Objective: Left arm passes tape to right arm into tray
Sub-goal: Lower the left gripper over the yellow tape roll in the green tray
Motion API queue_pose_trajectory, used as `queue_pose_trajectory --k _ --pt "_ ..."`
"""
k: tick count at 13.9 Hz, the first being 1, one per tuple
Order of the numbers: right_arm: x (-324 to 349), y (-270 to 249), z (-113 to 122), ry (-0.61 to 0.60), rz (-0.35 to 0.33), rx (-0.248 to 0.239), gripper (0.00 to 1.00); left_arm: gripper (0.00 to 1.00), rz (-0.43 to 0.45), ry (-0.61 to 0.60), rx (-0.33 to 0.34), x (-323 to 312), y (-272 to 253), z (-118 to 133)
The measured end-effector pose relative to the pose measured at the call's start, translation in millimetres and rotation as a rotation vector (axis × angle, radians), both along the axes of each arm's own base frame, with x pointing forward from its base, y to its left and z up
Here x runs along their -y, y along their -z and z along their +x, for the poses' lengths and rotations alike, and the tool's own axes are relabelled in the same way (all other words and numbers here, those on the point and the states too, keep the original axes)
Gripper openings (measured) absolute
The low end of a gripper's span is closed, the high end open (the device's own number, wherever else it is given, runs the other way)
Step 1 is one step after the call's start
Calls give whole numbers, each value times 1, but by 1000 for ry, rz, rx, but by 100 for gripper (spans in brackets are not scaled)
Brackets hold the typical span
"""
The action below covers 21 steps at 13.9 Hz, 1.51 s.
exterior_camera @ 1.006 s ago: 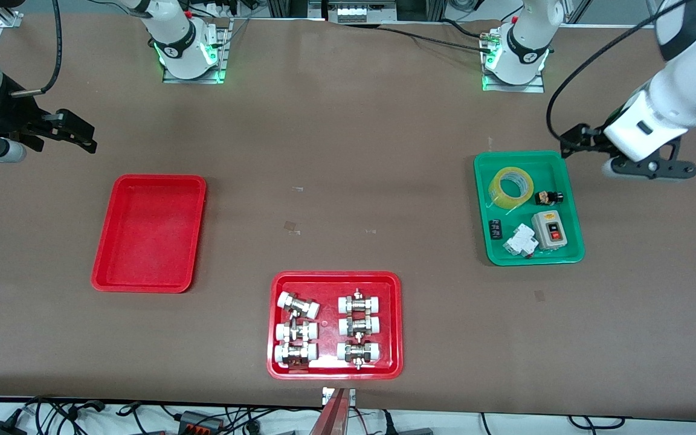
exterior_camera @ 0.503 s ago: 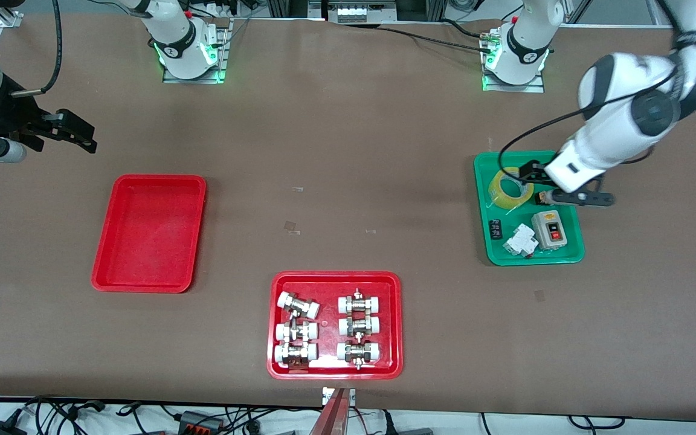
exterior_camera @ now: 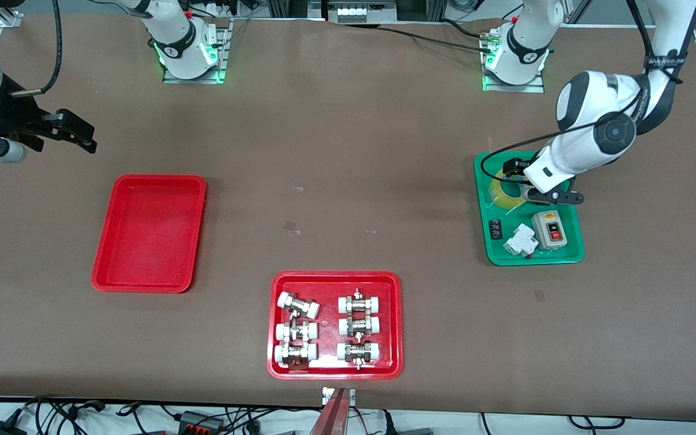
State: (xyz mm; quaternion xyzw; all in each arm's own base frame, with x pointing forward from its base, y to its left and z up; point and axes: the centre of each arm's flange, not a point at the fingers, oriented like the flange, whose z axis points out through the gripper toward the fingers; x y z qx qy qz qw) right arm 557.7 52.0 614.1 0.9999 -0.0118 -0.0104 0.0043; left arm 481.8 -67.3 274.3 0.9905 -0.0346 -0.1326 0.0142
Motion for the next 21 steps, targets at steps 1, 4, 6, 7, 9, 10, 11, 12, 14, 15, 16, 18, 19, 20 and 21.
queue_pose_trajectory --k 1,4,6,7,9,10,11,12,14,15,16,18,19,20,21 --pt "0 0 0 0 0 0 100 100 -5 -4 -28 -2 13 -2" --pt "0 0 0 -1 0 0 100 100 -23 -38 -94 -17 46 -6" --pt "0 0 0 -1 0 0 100 100 -26 -59 -106 -32 62 -6" --pt "0 0 0 -1 0 0 100 100 -27 -67 -112 -38 66 -6" --pt "-1 0 0 -1 0 0 100 100 -28 -72 -128 -43 74 -8" --pt "-1 0 0 -2 0 0 100 100 -29 -72 -135 -44 78 -9" --pt "-1 0 0 -2 0 -1 100 99 -29 -72 -139 -45 81 -9" --pt "-1 0 0 -2 0 -1 100 96 -30 -73 -142 -45 82 -10" --pt "-2 0 -1 -4 0 -3 100 74 -32 -70 -136 -44 80 -7" --pt "-2 -1 -1 -5 0 -2 100 62 -32 -69 -134 -43 80 -7" --pt "-2 -1 -1 -5 1 -2 100 52 -30 -70 -133 -45 80 -6" --pt "-3 -2 -1 -6 2 2 100 33 -13 -50 -128 -49 80 -6" --pt "-3 -4 -1 -7 3 6 100 22 2 -28 -126 -49 80 -6" --pt "-3 -6 -1 -7 3 9 100 22 10 -18 -123 -50 79 -5" --pt "-3 -7 -1 -7 3 11 100 22 15 -11 -120 -51 79 -4"
